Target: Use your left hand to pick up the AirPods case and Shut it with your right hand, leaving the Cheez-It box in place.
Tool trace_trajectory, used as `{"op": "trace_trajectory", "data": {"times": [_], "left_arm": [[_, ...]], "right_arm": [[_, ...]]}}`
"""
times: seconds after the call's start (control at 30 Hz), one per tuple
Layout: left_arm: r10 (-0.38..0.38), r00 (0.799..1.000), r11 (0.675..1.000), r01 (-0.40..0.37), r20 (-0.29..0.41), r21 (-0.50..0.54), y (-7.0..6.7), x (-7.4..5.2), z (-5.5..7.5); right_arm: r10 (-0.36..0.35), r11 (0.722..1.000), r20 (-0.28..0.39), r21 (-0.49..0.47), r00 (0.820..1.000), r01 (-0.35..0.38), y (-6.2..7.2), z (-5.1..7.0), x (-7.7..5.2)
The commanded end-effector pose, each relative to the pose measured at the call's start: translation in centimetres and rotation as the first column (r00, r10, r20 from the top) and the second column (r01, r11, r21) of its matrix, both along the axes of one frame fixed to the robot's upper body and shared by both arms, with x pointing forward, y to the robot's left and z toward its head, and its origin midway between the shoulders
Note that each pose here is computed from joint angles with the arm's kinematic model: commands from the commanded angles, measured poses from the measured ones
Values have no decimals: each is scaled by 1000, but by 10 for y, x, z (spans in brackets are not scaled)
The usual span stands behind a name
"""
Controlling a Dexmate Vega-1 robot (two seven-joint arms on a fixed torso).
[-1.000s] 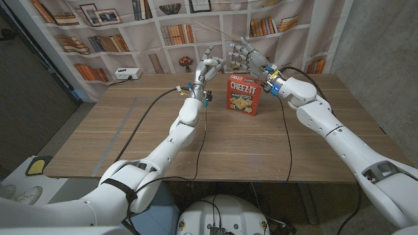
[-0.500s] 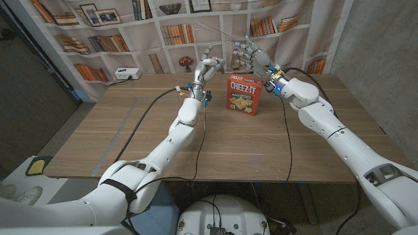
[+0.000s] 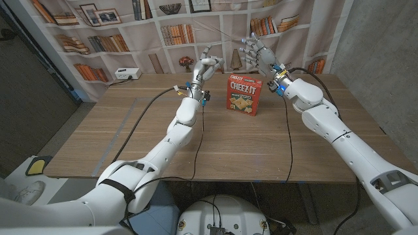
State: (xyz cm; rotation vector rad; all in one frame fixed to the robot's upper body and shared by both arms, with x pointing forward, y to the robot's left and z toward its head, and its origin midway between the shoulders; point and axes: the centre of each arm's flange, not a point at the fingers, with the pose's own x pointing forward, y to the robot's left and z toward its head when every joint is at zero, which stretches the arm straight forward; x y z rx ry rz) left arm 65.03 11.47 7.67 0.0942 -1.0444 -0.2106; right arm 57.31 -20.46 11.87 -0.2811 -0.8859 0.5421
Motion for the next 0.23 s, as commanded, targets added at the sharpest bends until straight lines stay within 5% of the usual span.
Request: {"op": "trace_trajectory", "data": {"times": [0.03, 0.23], "left_arm": [[5, 1000, 1000, -5, 11, -5, 2, 1, 2], [22, 1000, 1000, -22, 22, -13, 3, -1, 2]], "right_arm": [[17, 998, -23, 61, 1000, -16, -14, -4, 4], [45, 998, -41, 49, 998, -43, -16, -3, 13]]}}
